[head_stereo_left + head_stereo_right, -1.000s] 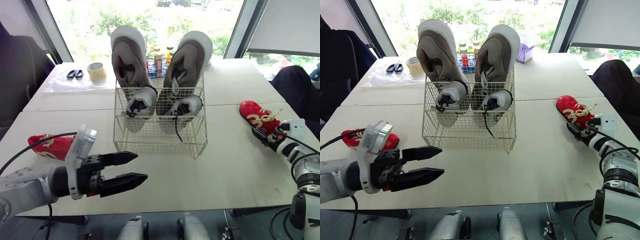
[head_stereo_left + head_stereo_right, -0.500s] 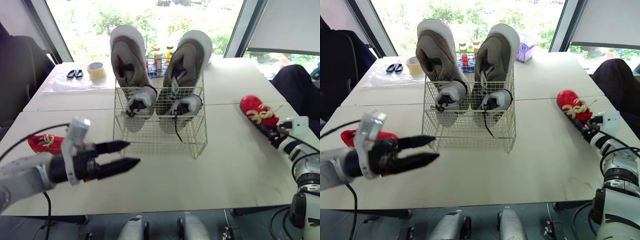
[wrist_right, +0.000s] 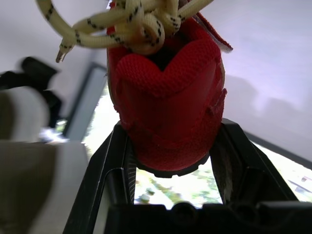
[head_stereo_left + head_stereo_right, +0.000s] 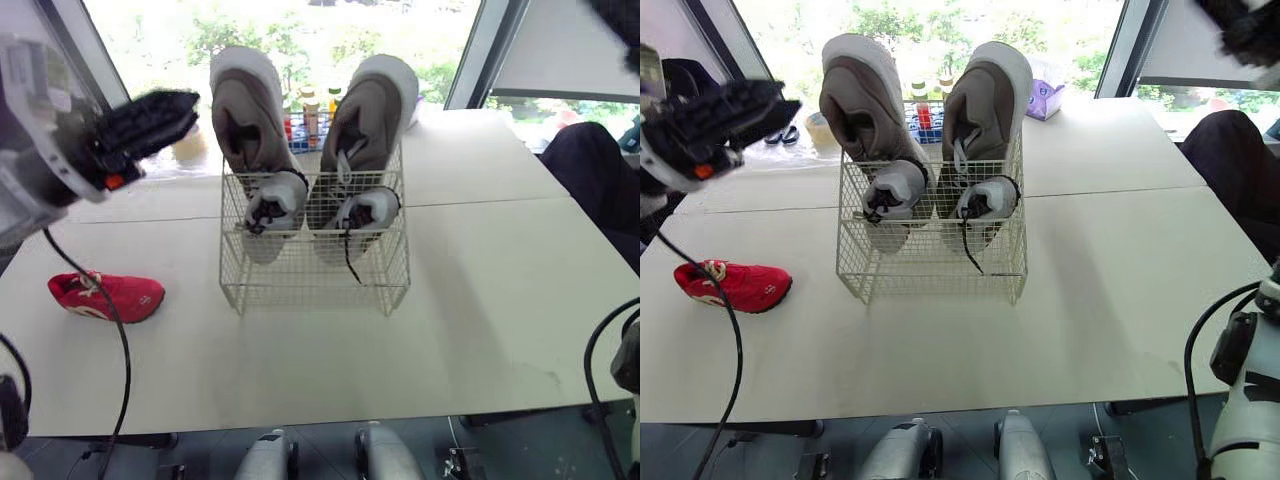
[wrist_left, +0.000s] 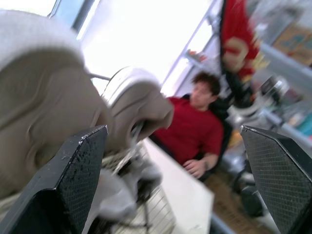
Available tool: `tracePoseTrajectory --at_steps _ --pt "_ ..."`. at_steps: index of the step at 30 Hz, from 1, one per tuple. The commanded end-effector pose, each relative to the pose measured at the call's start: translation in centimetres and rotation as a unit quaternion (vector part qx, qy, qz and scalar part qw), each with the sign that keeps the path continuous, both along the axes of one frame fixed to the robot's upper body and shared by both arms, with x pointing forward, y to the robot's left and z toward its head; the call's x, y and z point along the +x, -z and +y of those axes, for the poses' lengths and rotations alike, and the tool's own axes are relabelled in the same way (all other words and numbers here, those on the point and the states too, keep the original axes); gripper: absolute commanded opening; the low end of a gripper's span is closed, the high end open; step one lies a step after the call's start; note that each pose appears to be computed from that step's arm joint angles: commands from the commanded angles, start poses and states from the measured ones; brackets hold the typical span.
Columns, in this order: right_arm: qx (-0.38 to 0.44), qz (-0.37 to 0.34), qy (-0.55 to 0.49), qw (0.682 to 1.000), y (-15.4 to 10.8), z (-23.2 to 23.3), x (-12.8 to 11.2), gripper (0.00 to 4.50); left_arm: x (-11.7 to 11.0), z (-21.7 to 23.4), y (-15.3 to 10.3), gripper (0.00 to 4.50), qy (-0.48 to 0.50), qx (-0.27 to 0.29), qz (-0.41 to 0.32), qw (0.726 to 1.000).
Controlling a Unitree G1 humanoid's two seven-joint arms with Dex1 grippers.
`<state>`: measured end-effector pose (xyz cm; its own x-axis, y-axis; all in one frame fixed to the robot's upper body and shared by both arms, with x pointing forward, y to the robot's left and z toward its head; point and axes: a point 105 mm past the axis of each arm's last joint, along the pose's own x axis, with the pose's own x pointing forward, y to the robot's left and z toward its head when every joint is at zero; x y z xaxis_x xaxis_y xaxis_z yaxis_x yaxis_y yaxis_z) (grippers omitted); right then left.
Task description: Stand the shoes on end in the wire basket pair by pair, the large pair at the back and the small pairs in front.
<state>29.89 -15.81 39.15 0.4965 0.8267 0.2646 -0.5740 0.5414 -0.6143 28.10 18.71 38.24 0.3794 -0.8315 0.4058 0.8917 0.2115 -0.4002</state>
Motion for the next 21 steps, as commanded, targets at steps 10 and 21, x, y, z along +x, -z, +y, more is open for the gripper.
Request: tracePoseTrajectory --at_steps 10,21 --pt "-0.079 -0.016 -0.109 0.991 1.2 5.4 -2.8 1.68 -1.8 -2.5 -0.9 4.50 0.105 0.079 -0.022 0.991" --pt "-0.186 -0.047 -0.109 0.975 4.0 7.3 -3.4 1.68 -0.9 -5.0 1.3 4.50 0.157 0.127 -0.001 0.979"
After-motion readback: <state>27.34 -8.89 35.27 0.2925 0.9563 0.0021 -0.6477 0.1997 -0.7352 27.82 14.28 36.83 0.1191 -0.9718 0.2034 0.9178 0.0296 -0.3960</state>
